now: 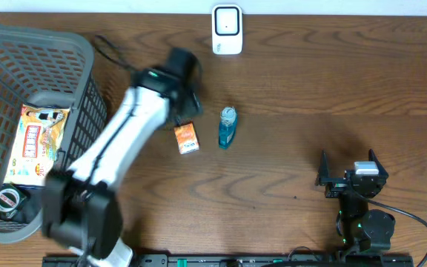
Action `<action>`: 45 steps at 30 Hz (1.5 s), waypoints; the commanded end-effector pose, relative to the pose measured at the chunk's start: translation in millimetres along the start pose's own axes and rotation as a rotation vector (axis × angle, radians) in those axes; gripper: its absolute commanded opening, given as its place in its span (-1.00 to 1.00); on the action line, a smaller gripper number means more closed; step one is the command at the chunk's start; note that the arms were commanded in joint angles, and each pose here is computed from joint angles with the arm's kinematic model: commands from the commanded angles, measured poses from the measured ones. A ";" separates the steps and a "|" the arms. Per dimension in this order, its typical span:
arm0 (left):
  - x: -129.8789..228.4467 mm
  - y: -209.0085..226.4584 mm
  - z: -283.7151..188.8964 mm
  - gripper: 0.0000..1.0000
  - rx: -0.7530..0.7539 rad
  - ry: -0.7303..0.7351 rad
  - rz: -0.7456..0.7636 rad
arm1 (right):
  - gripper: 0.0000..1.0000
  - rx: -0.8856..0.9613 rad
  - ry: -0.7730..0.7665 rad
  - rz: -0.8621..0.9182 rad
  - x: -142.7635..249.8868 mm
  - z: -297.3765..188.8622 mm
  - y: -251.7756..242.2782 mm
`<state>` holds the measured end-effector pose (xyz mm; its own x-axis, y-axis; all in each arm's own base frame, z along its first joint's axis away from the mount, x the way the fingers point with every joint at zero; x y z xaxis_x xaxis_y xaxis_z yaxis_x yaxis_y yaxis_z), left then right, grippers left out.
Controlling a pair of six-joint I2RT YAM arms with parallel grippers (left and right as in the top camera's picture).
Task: Scan the item barcode
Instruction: 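Carry the orange box past the scanner and place it left of the bottle, then reach the left gripper into the basket and grasp the mint wipes pack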
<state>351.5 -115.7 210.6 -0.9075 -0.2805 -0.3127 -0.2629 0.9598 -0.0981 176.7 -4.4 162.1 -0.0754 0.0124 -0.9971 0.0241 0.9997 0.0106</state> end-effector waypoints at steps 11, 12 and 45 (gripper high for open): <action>-73.1 159.5 -199.2 0.86 -0.090 -0.467 -0.448 | 0.98 0.004 0.000 0.011 0.4 -0.2 -0.3; -70.0 178.4 -196.7 0.86 -0.124 -0.443 -0.539 | 0.99 0.004 0.000 0.011 0.4 -0.2 -0.3; 38.1 298.1 58.4 0.72 -0.521 0.647 -1.025 | 0.99 0.004 0.000 0.011 0.4 -0.2 -0.3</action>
<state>265.5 163.5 125.1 -0.1940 -0.9614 0.1949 -0.8919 0.2556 0.3730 176.7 -4.5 162.1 -0.0754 0.0124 -0.9971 0.0244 0.9996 0.0106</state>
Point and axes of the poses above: each gripper's point midway between its finger pads, its own z axis out along the fingers, its own y axis along the line the jaws close on, x = y × z, the point moved 7 cm from there along -z, back along the fingers, and after that the axes turned 6 degrees about z, right-handed, at the moved point
